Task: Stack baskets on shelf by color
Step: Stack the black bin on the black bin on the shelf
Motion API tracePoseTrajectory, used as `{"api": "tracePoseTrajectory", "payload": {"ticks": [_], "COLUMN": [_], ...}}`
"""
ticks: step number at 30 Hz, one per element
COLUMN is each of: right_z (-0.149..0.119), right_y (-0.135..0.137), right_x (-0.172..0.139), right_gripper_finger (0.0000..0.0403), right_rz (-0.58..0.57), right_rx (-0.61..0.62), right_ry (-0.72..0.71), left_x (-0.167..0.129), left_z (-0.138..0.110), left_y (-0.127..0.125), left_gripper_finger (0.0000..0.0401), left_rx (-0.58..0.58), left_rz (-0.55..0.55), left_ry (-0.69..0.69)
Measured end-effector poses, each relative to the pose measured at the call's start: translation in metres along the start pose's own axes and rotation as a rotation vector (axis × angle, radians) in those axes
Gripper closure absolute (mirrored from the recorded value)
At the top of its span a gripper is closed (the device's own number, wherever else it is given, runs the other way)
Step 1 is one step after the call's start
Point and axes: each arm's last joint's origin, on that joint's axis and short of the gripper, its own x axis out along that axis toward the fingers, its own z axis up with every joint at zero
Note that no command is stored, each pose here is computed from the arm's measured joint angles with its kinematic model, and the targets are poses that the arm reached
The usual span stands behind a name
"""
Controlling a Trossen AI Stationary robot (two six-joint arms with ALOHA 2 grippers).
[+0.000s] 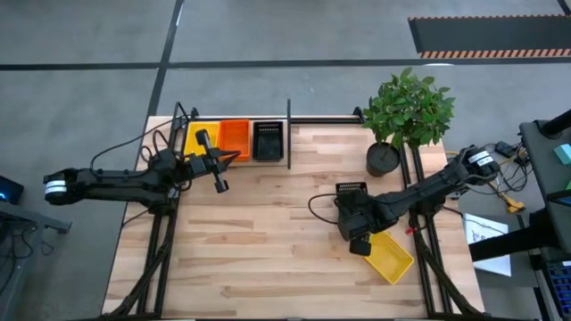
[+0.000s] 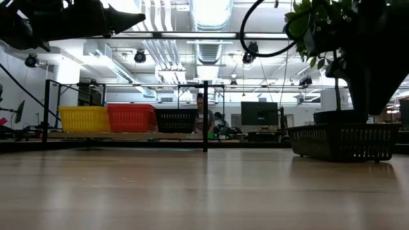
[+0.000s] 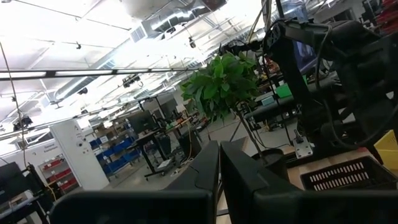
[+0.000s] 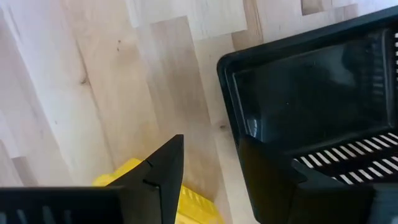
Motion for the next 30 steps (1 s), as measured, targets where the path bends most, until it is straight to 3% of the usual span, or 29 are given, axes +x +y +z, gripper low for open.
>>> {"api": "tracePoseTrajectory", "payload": {"ticks": [21, 30], "right_z": [-0.004, -0.004], "right_y": [-0.003, -0.003], "right_x": [0.016, 0.016], "right_gripper_finger": [0.0292, 0.0268], "right_rz": [-0.012, -0.024], "right_rx": [-0.016, -0.019], "right_ry": [-0.033, -0.034], "left_x": [0.0, 0.0], "left_z": [0.0, 0.0], "left_y": [0.0, 0.0], "left_gripper_finger": [0.0401, 0.0401], "left_rx": [0.0, 0.001], "left_rz": [0.0, 0.0], "left_ry": [0.0, 0.0]}}
